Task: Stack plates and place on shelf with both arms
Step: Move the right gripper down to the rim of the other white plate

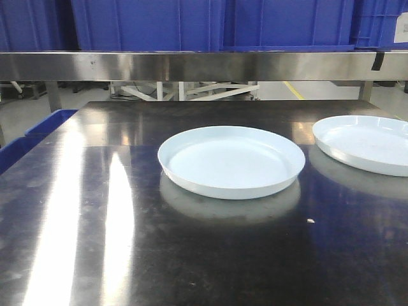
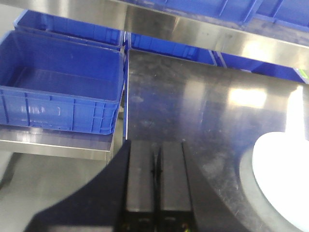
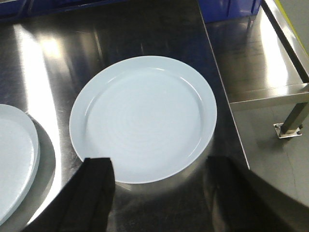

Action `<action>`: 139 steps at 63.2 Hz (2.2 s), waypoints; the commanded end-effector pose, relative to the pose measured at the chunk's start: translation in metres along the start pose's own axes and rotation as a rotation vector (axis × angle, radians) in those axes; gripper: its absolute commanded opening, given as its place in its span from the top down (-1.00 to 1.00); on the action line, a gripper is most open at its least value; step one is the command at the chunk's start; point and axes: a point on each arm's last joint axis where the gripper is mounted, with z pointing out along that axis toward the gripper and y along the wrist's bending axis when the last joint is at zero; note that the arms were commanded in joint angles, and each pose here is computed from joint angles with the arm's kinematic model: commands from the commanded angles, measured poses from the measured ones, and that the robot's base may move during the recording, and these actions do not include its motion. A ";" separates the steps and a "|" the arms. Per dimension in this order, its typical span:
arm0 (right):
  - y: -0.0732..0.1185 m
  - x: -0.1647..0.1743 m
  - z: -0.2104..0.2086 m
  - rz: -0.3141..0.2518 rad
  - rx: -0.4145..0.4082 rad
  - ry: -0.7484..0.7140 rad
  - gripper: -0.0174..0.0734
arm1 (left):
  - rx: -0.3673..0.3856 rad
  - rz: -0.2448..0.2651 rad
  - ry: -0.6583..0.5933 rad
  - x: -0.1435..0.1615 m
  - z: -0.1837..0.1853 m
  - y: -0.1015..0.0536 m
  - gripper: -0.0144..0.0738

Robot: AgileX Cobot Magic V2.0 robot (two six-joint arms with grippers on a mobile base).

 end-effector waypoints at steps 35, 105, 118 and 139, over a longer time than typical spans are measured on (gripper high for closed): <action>0.003 -0.018 -0.005 -0.009 -0.017 -0.108 -0.52 | 0.008 0.002 -0.117 -0.017 -0.005 -0.003 0.47; 0.007 -0.036 0.026 -0.008 0.006 0.037 -0.22 | 0.008 0.002 -0.117 -0.017 -0.005 -0.003 0.47; 0.012 -0.067 0.072 -0.008 0.020 0.113 -0.22 | 0.008 0.002 -0.117 -0.017 -0.005 -0.003 0.47; -0.019 -0.070 0.123 0.052 0.120 0.256 -0.22 | 0.008 0.002 -0.117 -0.017 -0.005 -0.003 0.47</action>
